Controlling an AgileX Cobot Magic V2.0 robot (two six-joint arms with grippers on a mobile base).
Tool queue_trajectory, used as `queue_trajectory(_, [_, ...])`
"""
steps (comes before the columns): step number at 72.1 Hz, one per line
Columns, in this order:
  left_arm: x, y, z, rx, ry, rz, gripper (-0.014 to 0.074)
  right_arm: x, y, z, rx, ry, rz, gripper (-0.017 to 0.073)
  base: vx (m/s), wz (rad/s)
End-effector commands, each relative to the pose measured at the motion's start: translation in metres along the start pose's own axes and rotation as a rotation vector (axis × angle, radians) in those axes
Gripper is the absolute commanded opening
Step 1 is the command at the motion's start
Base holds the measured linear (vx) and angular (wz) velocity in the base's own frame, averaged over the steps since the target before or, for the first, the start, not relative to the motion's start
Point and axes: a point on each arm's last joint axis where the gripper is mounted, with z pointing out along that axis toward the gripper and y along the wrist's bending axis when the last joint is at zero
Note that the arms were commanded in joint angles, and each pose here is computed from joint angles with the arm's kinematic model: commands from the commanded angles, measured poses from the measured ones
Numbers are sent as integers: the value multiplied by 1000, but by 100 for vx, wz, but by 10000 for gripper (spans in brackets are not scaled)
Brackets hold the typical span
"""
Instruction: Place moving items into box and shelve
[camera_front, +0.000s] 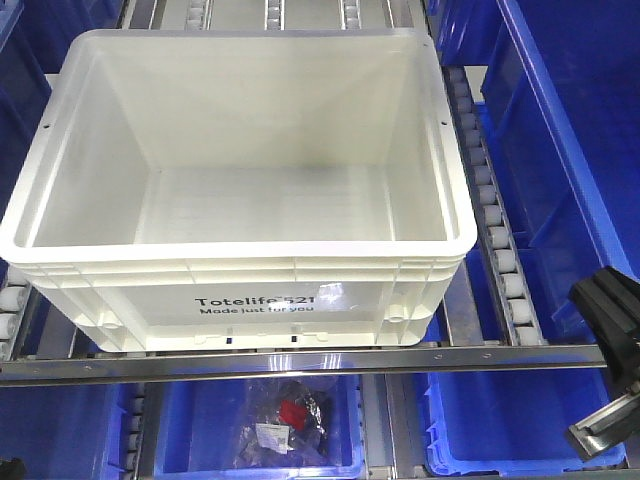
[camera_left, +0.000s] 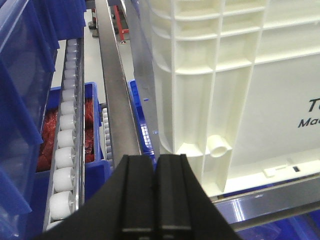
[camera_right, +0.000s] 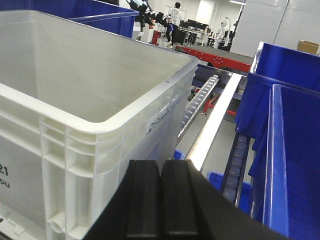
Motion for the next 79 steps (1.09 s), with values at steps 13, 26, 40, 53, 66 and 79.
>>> queue_trajectory(13, [-1, 0, 1, 3, -71, 0, -27, -3, -1, 1, 24, -75, 71, -15, 0, 0])
queue_trajectory(26, [-1, 0, 1, 3, -71, 0, -27, 37, 9, -11, 15, -19, 109, -15, 0, 0])
queue_trajectory(40, [-1, 0, 1, 3, -71, 0, -27, 41, 10, -27, 12, -39, 98, -15, 0, 0])
queue_trajectory(53, [-1, 0, 1, 3, -68, 0, -27, 39, 10, -26, 12, -51, 161, -15, 0, 0])
queue_trajectory(66, [-1, 0, 1, 3, -68, 0, -27, 40, 10, -26, 10, -47, 189, -15, 0, 0])
queue_trajectory(79, [-1, 0, 1, 3, -68, 0, -27, 39, 10, -26, 10, -47, 189, -15, 0, 0])
